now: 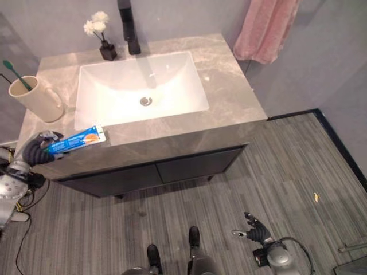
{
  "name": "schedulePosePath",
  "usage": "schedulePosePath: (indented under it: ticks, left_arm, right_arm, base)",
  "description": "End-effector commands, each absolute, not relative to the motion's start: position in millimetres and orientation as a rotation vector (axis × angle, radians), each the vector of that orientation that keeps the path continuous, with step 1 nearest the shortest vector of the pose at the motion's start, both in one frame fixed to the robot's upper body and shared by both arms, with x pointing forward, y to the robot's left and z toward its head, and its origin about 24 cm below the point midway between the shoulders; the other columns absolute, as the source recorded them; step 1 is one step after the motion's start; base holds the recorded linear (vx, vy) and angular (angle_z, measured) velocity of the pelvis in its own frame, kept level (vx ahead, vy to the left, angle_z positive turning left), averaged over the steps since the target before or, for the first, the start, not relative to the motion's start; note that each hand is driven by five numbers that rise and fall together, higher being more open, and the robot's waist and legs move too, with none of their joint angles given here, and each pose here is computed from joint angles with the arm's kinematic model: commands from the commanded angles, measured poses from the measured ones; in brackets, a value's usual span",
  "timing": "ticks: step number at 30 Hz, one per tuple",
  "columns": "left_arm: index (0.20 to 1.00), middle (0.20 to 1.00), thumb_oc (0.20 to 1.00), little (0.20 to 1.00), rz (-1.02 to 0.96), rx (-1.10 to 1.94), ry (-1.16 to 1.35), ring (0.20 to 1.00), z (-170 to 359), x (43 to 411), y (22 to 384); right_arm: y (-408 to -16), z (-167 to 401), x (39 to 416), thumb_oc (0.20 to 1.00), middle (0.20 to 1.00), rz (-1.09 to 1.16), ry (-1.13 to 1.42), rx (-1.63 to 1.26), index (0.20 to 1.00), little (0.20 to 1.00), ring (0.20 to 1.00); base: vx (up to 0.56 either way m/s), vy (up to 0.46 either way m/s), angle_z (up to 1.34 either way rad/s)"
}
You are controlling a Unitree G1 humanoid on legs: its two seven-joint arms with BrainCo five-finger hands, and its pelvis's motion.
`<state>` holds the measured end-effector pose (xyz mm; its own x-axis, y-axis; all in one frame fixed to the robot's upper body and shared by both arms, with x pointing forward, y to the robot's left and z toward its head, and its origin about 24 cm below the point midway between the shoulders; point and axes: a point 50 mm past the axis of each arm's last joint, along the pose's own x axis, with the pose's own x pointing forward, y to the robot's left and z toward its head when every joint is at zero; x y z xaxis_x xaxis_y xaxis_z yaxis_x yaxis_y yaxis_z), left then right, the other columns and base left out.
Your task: Put brush and paste in cup on sink, flatten towel.
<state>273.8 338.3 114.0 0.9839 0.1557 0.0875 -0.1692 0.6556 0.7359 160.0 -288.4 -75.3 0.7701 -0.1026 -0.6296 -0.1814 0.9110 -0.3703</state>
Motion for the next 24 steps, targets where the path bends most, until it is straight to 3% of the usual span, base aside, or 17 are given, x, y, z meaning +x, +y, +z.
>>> schedulePosePath:
  ticks: [1,24]
  left_arm:
    - [0.2,0.2,0.2,0.2,0.208,0.692,0.037,0.2,93,272,339]
    - [0.2,0.2,0.2,0.2,0.317,0.786,-0.156,0.2,110,289,312]
  right_arm:
    - [-289,-64,169,1.0,1.0,0.064,0.63,-0.477,1.0,1.0,1.0]
    - [-276,-65,178,1.0,1.0,0.062,0.588,-0.475,1.0,1.0,1.0]
  base:
    - [0.0,0.0,0.0]
    - [0.0,0.0,0.0]
